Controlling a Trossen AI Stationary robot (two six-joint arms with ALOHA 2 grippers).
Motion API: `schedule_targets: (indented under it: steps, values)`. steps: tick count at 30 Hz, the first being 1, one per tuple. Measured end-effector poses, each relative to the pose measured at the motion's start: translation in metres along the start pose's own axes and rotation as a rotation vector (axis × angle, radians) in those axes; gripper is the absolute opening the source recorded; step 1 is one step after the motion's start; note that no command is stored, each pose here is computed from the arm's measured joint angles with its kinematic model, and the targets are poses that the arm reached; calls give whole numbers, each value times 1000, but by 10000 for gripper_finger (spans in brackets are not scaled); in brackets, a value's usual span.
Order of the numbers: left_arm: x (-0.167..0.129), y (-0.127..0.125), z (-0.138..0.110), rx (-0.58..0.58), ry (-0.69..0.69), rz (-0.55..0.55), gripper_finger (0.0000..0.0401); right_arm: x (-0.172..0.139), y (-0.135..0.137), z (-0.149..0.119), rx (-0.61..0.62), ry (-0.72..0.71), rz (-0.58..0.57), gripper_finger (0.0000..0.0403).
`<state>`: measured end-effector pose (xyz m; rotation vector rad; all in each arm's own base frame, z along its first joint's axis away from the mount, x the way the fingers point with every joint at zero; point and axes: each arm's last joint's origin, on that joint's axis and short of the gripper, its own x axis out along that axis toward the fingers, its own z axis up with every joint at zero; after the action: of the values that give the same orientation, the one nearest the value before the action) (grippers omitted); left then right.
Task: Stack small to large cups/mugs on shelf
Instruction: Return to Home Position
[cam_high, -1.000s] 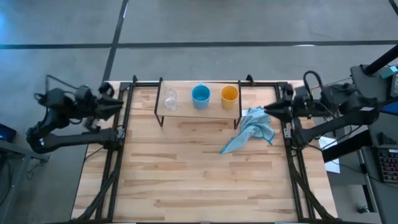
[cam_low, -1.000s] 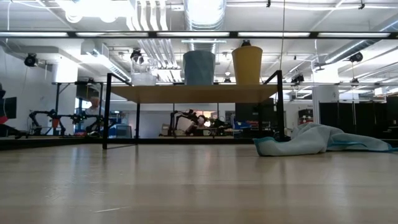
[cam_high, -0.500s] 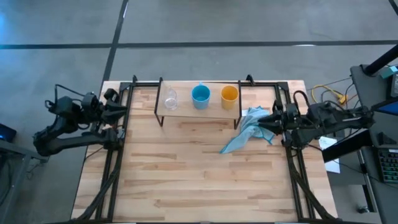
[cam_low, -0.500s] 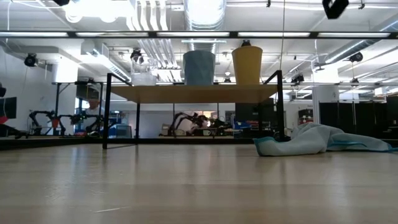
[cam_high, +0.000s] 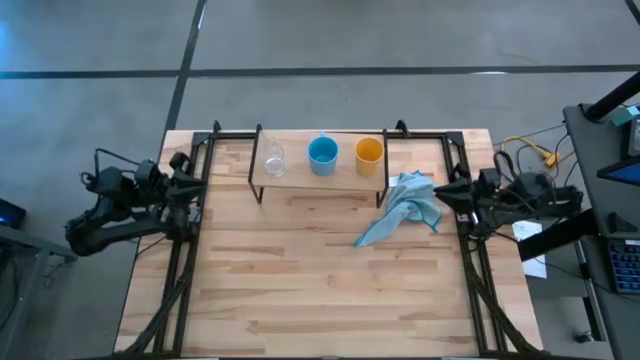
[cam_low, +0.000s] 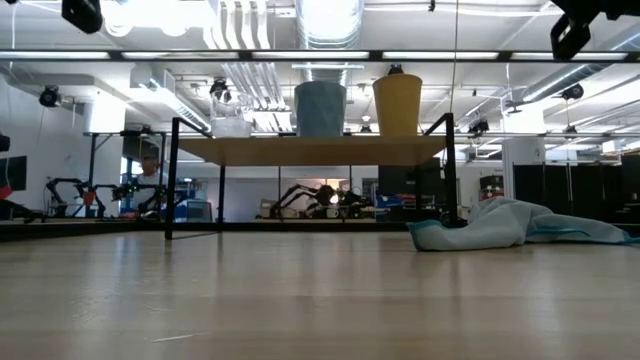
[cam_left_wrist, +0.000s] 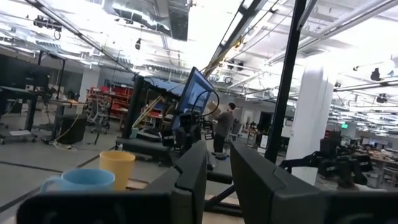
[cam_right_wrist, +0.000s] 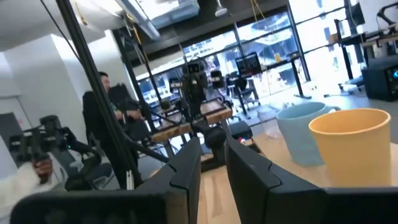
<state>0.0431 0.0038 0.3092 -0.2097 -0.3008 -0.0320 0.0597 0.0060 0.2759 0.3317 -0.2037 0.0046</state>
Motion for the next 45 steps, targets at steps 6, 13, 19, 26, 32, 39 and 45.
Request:
schedule_targets:
  steps: [6, 13, 19, 26, 32, 39, 45]
  values:
    - [1, 8, -23, -8, 25, 54, 59, -1, -6, -16, -26, 11, -22, 76]
    - [12, 24, -53, -16, 46, 189, 59, 5, -13, -39, -20, 50, -103, 79]
    - [11, 35, -82, -26, 46, 313, 59, 8, -18, -57, 16, 82, -143, 72]
    - [12, 47, -116, -106, 20, 374, 59, 10, -25, -80, 81, 116, -190, 73]
    - [10, 52, -134, -165, 70, 397, 59, 13, -29, -96, 107, 104, -188, 79]
    - [10, 53, -136, -112, 103, 401, 59, 14, -32, -105, 69, 95, -201, 75]
    - [8, 54, -143, 13, 192, 409, 59, 14, -33, -105, 42, 93, -224, 70]
